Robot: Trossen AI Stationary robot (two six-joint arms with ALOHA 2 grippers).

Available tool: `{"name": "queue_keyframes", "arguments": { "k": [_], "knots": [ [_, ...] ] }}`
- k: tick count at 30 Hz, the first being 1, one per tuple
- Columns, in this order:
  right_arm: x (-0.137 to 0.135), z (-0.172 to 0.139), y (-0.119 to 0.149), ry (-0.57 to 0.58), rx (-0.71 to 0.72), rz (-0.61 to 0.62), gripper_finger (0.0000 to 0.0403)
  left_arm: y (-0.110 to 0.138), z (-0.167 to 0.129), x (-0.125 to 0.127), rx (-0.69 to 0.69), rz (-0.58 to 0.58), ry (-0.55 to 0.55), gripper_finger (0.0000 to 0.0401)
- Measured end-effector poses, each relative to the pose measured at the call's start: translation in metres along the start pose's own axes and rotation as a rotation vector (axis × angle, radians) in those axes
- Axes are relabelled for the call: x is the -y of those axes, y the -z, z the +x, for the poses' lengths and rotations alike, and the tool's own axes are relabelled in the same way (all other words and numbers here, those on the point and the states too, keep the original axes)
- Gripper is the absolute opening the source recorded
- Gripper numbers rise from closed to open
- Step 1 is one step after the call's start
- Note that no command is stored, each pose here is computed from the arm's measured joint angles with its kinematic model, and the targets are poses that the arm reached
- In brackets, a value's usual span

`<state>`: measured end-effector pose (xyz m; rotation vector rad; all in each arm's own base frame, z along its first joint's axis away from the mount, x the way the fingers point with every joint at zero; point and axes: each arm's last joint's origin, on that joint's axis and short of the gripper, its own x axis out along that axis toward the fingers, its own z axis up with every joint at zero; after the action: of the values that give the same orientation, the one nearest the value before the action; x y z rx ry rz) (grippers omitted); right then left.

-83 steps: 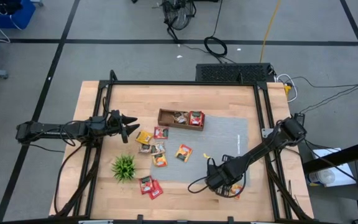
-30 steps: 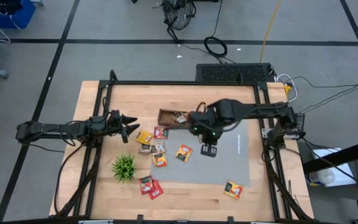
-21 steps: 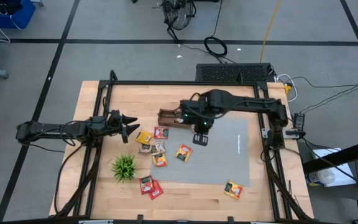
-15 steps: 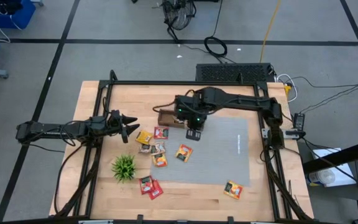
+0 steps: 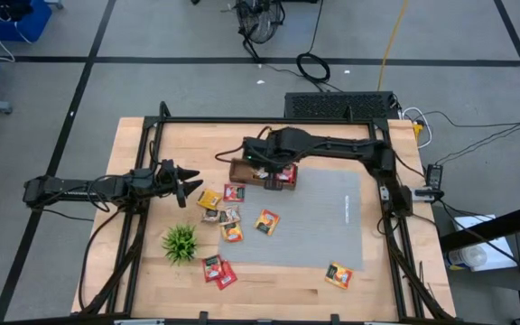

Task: Pick & Place Tea
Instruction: Put the gold tea bag into the middle section of the wooden organizer

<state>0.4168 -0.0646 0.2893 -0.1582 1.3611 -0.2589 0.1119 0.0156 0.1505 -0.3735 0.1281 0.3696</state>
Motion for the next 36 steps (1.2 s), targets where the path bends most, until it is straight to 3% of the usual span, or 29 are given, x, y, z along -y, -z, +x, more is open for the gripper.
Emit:
{"name": "queue_keyframes", "arguments": {
  "k": [7,12,21,25,36],
  "knots": [
    [-0.006,0.024,-0.015,0.118,0.030,-0.061,0.0011,0.000,0.000,0.000,0.000,0.000,0.000,0.0212],
    [-0.017,0.045,-0.020,0.143,-0.014,-0.100,0.0011,0.000,0.000,0.000,0.000,0.000,0.000,0.0212],
    [-0.042,0.075,-0.010,0.183,-0.078,-0.108,0.0011,0.000,0.000,0.000,0.000,0.000,0.000,0.0212],
    [-0.046,0.088,-0.007,0.259,-0.072,-0.126,0.0011,0.000,0.000,0.000,0.000,0.000,0.000,0.0212],
    [-0.048,0.093,-0.014,0.285,0.004,-0.159,0.0013,0.000,0.000,0.000,0.000,0.000,0.000,0.0212]
  ]
}}
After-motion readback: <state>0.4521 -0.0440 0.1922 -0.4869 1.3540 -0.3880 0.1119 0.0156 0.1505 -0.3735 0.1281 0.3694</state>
